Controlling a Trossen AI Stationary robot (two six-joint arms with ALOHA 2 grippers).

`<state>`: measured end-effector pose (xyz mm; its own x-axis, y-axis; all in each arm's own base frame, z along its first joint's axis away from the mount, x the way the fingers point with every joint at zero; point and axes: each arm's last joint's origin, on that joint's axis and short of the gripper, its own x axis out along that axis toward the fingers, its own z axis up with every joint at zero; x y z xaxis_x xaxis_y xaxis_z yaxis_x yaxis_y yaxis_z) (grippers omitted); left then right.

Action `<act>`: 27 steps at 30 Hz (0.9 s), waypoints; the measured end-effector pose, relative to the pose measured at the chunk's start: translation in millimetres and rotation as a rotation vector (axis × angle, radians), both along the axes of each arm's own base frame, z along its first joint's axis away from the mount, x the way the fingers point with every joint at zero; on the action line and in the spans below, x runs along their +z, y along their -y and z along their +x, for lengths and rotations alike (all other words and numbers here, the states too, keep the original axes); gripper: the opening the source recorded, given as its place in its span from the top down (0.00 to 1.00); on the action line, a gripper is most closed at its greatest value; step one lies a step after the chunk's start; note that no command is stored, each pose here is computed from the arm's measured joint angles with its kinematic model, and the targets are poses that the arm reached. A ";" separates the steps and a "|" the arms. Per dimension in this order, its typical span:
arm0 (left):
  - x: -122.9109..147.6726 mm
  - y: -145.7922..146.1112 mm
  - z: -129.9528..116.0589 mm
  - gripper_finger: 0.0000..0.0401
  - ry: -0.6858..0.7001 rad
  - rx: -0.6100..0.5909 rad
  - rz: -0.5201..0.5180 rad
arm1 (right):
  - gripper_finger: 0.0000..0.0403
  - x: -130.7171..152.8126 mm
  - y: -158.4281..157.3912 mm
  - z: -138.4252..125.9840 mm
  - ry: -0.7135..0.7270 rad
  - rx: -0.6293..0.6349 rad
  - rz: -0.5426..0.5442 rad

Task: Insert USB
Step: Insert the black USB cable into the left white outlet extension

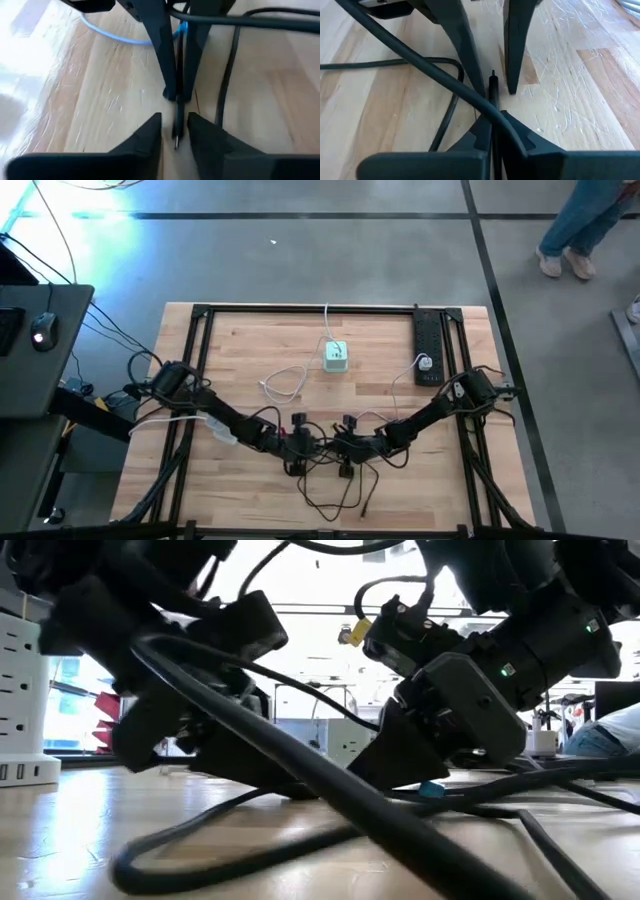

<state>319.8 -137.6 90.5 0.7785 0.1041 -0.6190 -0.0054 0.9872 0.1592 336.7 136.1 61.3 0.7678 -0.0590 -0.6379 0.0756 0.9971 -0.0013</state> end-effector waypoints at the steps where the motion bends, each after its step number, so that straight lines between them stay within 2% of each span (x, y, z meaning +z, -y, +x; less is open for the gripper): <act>1: -0.4 -0.4 -0.4 0.71 -0.003 0.012 0.005 | 0.99 0.0 0.0 0.1 0.001 0.001 0.001; 5: -2.2 -1.9 -0.8 0.63 -0.006 0.064 -0.008 | 1.00 0.3 -0.1 0.6 0.010 0.015 0.005; 9: -2.5 -3.5 0.0 0.62 -0.016 0.051 -0.027 | 1.00 0.9 -0.4 1.5 0.024 0.021 0.009; 13: -3.0 -4.3 0.0 0.72 -0.043 0.039 -0.073 | 1.00 1.0 -0.5 1.7 0.026 0.024 0.010; 19: -4.3 -4.7 -0.6 0.97 -0.073 0.012 -0.104 | 0.96 1.2 -1.2 1.9 0.038 0.012 0.010; 27: -4.2 -4.7 -0.5 0.99 -0.064 0.025 -0.108 | 0.79 3.8 -7.1 1.5 0.096 -0.028 -0.020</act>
